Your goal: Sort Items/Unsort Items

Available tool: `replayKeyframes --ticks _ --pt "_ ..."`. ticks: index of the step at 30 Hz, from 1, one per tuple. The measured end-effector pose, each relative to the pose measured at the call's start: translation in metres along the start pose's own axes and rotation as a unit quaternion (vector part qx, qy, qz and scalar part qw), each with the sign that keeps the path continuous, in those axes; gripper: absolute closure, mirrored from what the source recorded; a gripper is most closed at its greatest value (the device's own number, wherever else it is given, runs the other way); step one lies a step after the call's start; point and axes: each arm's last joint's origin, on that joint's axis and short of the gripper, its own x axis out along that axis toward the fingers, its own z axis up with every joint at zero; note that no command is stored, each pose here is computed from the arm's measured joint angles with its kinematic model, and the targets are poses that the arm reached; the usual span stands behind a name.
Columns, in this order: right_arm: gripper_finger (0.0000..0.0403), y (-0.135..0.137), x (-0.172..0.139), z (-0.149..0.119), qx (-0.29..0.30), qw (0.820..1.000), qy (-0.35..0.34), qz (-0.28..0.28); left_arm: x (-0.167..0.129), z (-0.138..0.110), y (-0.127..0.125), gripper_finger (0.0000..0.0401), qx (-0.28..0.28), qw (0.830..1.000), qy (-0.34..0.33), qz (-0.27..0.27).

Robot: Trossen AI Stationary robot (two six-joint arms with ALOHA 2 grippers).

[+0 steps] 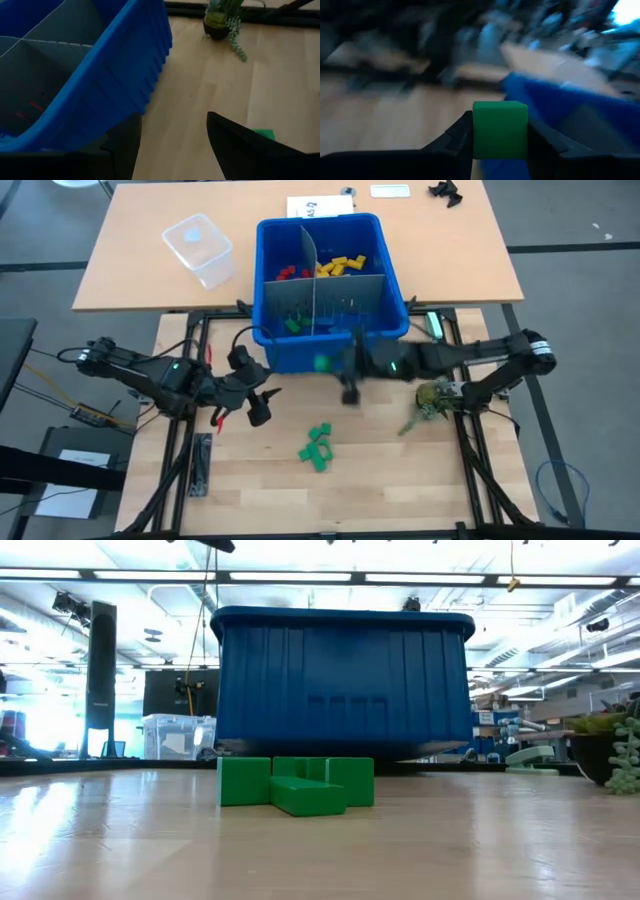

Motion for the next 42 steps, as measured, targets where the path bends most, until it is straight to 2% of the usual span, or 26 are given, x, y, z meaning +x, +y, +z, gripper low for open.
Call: replayKeyframes --ticks 4,11,13,17,21,25,28,33,38,42 --pt "0.0274 -0.043 0.027 0.001 0.031 0.997 -0.031 -0.064 0.000 -0.002 0.001 0.0167 -0.002 1.000 0.007 0.007" --pt "0.0269 -0.093 0.091 -0.026 0.070 0.993 -0.055 -0.081 0.000 -0.001 0.002 0.0167 -0.004 1.000 -0.002 0.024" --pt "0.0247 -0.101 0.103 -0.030 0.073 0.991 -0.064 -0.096 0.000 -0.001 0.002 0.0167 -0.004 1.000 -0.002 0.024" --pt "0.0183 -0.105 0.116 -0.040 0.072 0.991 -0.029 -0.105 0.003 -0.004 0.001 0.0167 -0.010 1.000 0.003 0.026" --pt "0.0138 -0.096 0.096 -0.024 0.052 0.995 -0.016 -0.084 0.012 -0.016 -0.003 0.0167 -0.013 1.000 0.019 0.012" --pt "0.0119 -0.080 0.054 -0.005 0.019 0.998 0.026 -0.045 0.027 -0.032 -0.014 0.0167 -0.037 0.997 0.040 -0.053" --pt "0.0119 -0.068 0.017 0.007 0.012 0.999 0.051 -0.014 0.040 -0.043 -0.027 0.0167 -0.054 0.994 0.044 -0.086" --pt "0.0127 -0.048 -0.029 0.010 0.029 0.993 0.111 0.031 0.070 -0.062 -0.052 0.0167 -0.034 0.990 0.100 -0.093" --pt "0.0133 -0.030 -0.051 0.002 0.051 0.980 0.185 0.058 0.096 -0.068 -0.082 0.0167 -0.027 0.979 0.142 -0.144" --pt "0.0137 -0.015 -0.053 -0.002 0.031 0.976 0.213 0.038 0.110 -0.071 -0.102 0.0167 -0.018 0.973 0.164 -0.159"
